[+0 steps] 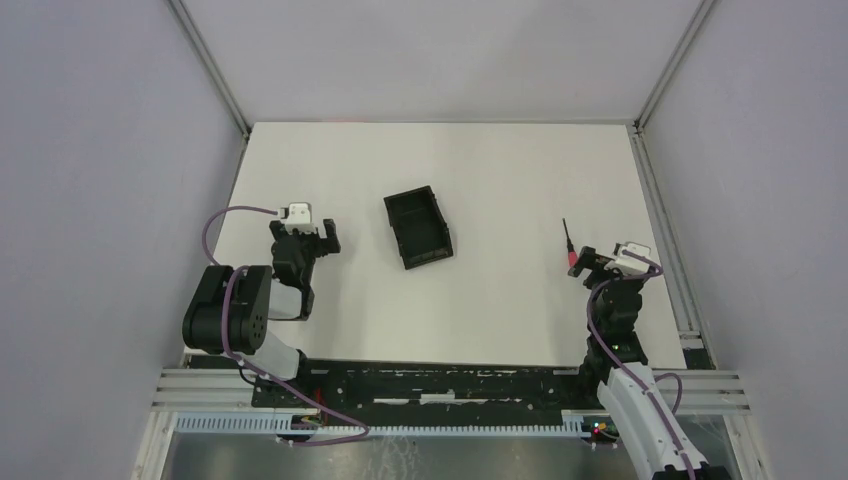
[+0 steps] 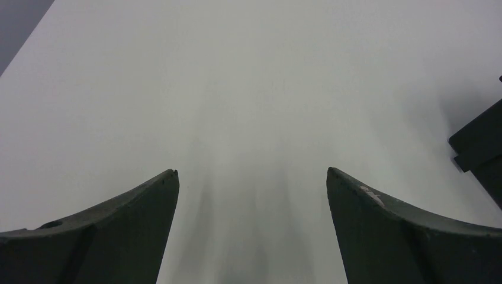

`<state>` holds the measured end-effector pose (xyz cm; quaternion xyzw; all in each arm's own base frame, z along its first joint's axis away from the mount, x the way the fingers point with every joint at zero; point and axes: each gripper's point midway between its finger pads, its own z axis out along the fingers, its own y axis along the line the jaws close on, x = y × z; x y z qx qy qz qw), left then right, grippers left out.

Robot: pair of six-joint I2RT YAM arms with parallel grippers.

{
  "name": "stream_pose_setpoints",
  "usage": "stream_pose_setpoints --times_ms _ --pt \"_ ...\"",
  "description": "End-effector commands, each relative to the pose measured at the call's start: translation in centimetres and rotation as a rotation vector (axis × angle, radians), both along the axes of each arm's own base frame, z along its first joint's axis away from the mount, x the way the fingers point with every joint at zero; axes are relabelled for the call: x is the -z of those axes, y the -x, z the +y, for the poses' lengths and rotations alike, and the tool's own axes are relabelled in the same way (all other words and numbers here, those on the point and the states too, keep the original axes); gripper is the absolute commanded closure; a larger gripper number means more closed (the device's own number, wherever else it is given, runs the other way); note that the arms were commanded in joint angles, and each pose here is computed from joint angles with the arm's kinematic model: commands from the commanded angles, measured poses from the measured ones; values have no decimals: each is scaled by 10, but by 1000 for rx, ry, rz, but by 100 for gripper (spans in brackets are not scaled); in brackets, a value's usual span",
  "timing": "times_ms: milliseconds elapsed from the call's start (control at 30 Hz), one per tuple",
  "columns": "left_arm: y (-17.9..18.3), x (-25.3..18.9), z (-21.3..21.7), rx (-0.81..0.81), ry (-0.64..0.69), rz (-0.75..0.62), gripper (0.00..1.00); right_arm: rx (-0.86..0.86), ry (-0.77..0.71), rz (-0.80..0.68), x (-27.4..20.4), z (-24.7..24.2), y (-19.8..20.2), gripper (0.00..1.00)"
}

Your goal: Put the screwdriver in the bin

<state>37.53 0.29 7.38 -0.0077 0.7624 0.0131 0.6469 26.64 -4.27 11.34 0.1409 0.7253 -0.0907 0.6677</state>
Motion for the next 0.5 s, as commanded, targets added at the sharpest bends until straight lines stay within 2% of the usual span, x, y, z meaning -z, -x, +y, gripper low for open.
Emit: stream_pose_setpoints --times_ms 0,100,167,267,333,467 --pt "-5 -14 -2 4 34 -48 0 -39 -1 18 9 6 0 2" --pt "-5 -15 -2 4 34 -49 0 -150 -6 -17 -28 26 -14 2" --pt "-5 -15 -2 4 34 -49 0 -194 -8 17 -49 34 -24 6" --pt "-5 -15 -2 4 33 -49 0 -231 8 239 -66 41 -44 7" --pt "-5 -14 -2 3 34 -49 0 -258 8 486 -56 46 -55 4" --pt "-4 -15 -2 3 34 -49 0 -338 15 742 -39 57 -72 2"
